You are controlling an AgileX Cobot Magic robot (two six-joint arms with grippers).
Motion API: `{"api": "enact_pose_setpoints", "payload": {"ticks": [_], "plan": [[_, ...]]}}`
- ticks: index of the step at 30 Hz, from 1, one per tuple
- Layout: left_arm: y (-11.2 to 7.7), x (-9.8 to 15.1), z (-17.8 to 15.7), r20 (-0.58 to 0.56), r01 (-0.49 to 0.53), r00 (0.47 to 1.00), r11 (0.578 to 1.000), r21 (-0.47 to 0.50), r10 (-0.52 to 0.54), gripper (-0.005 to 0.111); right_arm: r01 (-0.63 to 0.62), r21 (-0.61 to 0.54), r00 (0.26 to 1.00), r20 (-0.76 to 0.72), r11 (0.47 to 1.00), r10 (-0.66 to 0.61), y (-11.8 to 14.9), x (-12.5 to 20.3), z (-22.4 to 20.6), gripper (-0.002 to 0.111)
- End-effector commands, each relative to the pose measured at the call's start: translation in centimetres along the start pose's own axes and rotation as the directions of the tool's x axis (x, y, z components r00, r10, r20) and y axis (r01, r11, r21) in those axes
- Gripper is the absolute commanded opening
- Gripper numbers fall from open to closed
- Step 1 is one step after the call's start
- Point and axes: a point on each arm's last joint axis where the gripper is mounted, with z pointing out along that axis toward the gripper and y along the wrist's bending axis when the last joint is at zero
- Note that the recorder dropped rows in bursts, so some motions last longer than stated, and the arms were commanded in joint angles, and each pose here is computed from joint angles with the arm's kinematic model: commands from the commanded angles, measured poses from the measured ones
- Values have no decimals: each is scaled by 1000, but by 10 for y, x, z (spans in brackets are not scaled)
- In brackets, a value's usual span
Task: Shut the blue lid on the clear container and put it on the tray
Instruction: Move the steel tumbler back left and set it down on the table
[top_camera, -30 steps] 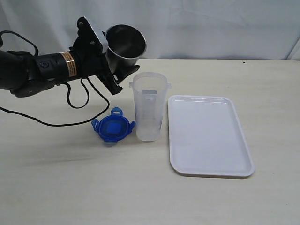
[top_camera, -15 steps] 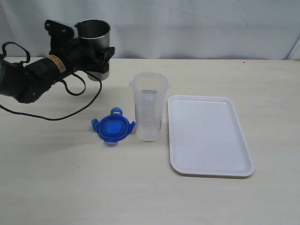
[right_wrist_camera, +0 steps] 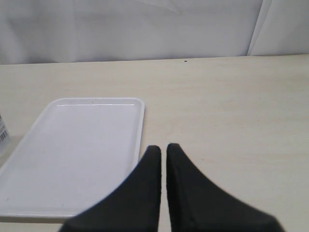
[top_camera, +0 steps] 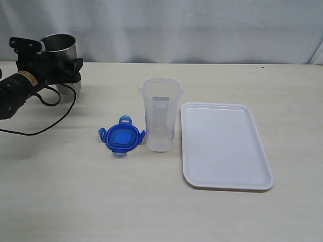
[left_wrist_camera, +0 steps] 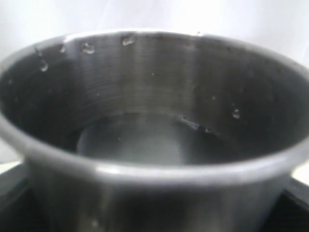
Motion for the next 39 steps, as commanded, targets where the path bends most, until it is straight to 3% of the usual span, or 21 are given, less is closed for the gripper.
{"api": "enact_pose_setpoints", "payload": {"ticks": [1,8,23,25,27,33,36,39], "plan": [[-4,-6,4,140,28,990,999,41,-33,0,4,-2,1000,-1,1000,-4,0,1,0,5],[-4,9,6,125,42,991,998,45,-48,0,4,-2,1000,-1,1000,-4,0,1,0,5],[-4,9,6,122,45,991,998,44,-50,3,4,-2,1000,-1,1000,-4,0,1,0,5],[-4,9,6,120,45,992,998,43,-50,11,4,-2,1000,-1,1000,-4,0,1,0,5],[-4,9,6,117,45,992,998,43,-49,26,4,-2,1000,-1,1000,-4,0,1,0,5],[-4,9,6,117,45,992,998,43,-49,86,4,-2,1000,-1,1000,-4,0,1,0,5],[-4,11,6,99,45,994,998,37,-49,99,4,-2,1000,-1,1000,-4,0,1,0,5],[-3,14,6,70,46,996,999,29,-48,98,4,-2,1000,-1,1000,-4,0,1,0,5]]}}
